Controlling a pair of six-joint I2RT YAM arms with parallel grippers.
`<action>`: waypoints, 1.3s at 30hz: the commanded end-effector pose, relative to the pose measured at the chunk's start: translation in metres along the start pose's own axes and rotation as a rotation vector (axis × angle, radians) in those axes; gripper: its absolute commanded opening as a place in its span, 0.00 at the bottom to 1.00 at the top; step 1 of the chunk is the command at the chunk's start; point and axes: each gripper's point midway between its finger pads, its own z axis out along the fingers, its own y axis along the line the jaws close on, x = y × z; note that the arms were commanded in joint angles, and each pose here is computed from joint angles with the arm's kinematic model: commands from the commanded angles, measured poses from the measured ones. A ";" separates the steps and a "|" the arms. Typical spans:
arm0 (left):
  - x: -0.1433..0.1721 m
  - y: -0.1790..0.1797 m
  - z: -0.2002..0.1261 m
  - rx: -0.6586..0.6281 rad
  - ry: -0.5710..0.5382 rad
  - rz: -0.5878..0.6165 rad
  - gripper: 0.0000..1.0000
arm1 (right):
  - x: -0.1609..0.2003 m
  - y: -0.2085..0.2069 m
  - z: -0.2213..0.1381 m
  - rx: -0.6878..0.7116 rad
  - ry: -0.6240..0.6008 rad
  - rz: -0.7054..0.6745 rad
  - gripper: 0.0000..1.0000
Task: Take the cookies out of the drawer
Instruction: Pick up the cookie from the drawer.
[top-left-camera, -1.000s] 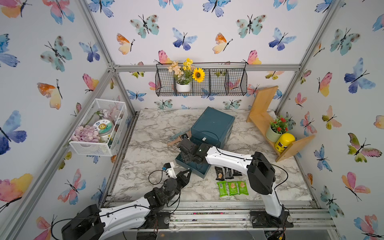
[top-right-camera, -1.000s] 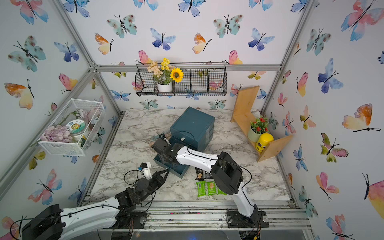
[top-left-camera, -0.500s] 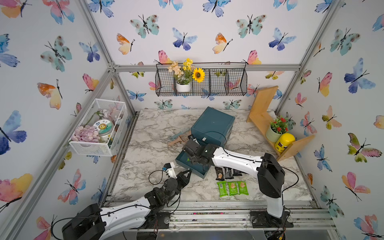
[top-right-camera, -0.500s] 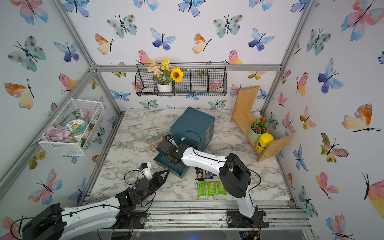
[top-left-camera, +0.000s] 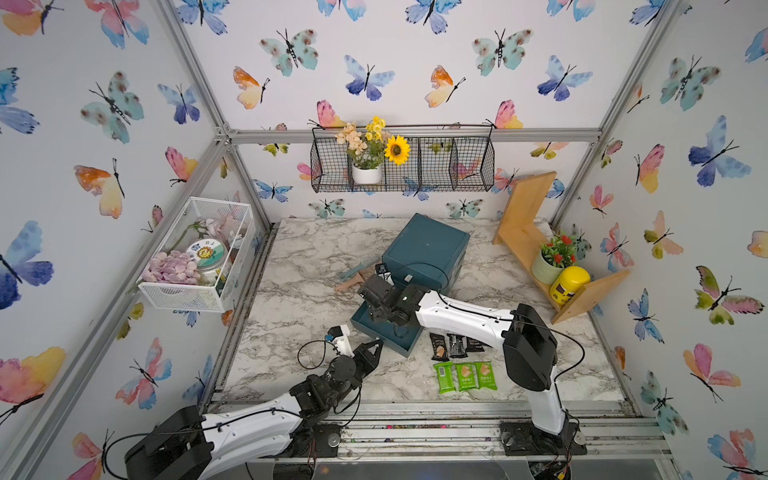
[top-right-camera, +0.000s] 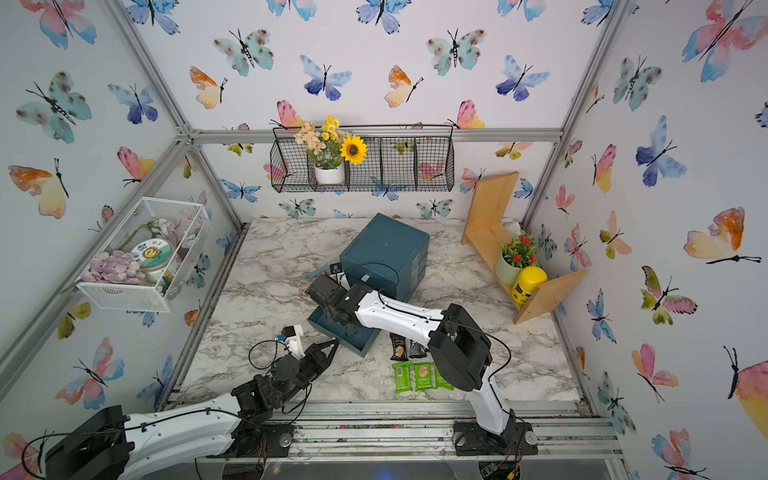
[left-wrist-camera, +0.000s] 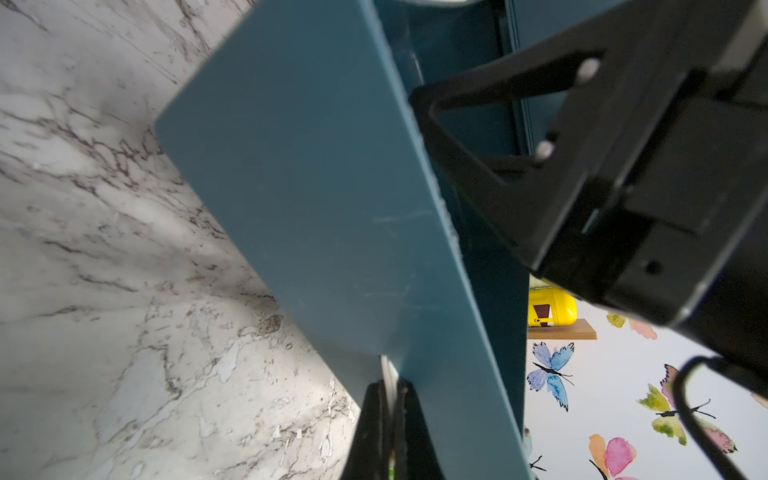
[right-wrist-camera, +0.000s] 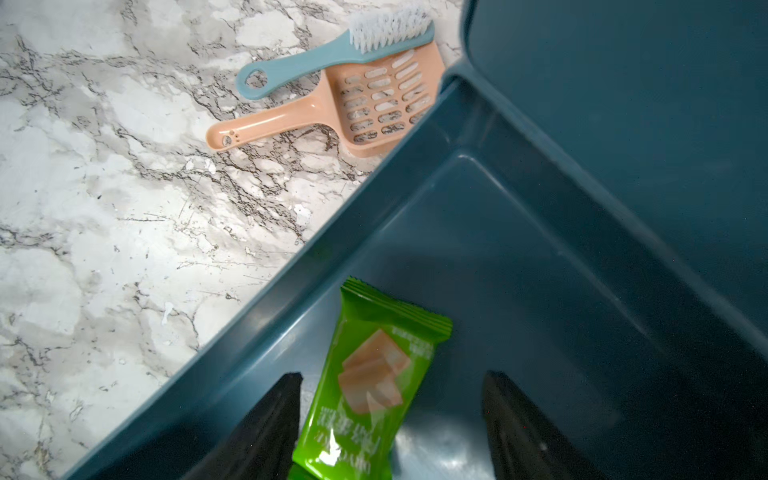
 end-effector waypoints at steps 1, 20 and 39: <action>-0.007 -0.014 0.001 0.039 -0.026 -0.014 0.00 | 0.005 0.004 0.005 0.008 0.018 0.043 0.73; -0.007 -0.015 0.001 0.038 -0.025 -0.013 0.00 | 0.022 -0.014 0.021 0.170 0.081 0.010 0.54; -0.007 -0.017 0.002 0.042 -0.024 -0.011 0.00 | -0.002 -0.009 -0.008 0.097 0.033 -0.028 0.31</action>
